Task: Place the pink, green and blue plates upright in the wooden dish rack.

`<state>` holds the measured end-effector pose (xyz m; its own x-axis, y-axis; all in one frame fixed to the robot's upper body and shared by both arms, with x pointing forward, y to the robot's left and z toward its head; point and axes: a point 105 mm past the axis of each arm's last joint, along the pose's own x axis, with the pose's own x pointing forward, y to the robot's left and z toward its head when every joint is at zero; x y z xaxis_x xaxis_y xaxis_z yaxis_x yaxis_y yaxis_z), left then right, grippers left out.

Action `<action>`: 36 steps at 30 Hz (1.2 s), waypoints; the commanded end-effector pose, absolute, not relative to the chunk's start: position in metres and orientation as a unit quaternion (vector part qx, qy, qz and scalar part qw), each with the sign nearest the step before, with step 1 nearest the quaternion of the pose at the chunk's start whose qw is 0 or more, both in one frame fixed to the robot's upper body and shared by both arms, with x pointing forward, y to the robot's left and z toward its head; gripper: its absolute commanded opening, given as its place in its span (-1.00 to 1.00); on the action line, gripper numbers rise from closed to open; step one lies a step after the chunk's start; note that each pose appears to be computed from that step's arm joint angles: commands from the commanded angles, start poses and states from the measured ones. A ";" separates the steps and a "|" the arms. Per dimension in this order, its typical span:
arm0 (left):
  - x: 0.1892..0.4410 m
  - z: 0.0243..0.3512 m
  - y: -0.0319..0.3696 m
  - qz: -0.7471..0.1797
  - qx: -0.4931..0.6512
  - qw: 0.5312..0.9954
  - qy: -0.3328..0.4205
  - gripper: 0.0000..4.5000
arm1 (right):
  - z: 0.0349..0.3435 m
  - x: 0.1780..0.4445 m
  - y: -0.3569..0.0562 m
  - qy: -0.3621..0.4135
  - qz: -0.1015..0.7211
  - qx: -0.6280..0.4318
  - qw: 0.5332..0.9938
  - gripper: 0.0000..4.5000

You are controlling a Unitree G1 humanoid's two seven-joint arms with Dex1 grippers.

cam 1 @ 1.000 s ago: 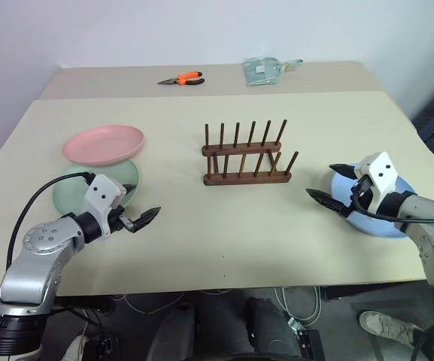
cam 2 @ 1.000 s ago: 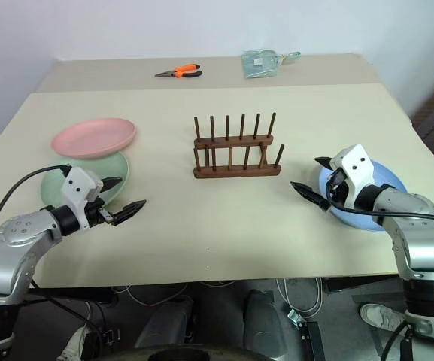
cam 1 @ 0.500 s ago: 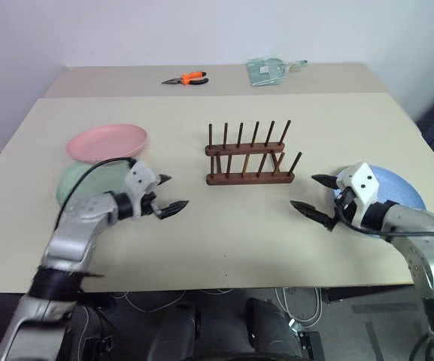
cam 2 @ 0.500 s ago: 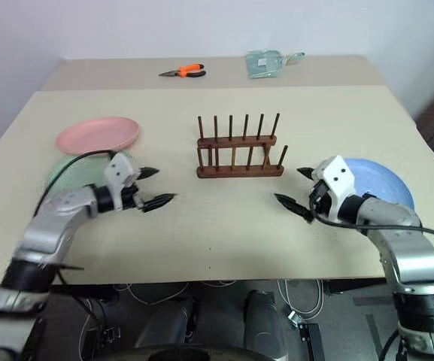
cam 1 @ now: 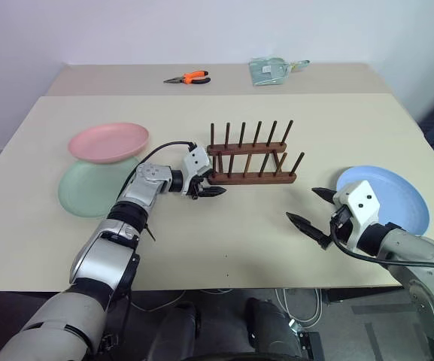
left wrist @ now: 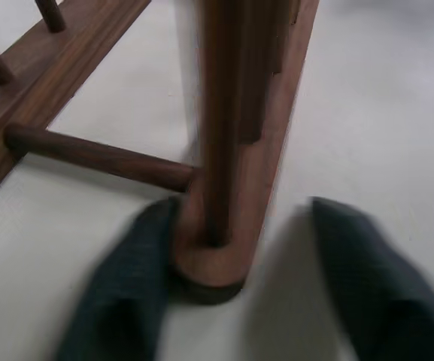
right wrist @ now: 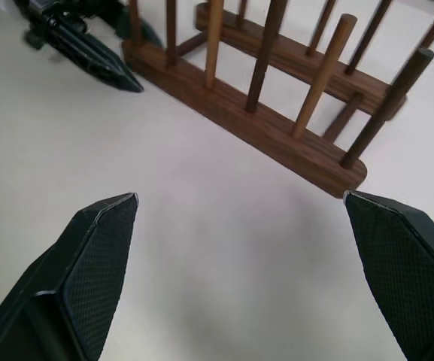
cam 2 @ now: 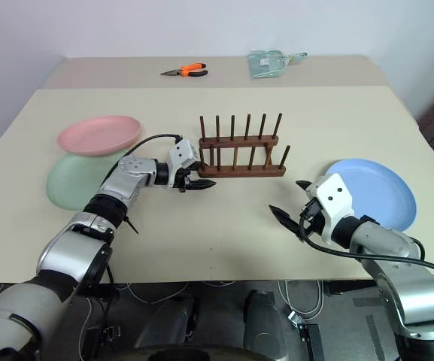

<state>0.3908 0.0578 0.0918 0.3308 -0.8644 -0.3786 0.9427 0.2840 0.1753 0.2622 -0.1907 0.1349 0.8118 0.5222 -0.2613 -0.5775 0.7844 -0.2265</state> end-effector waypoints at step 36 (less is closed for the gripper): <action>0.290 0.076 0.054 -0.523 0.215 0.819 0.095 -0.64 | 0.067 0.269 -0.199 0.177 0.310 -0.260 0.897 -1.00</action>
<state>0.2787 0.0588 0.0716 0.3479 -0.8496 -0.3963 0.9375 0.3136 0.1507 0.2581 -0.1920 0.0731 0.6949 0.5369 -0.4784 -0.7022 0.6501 -0.2903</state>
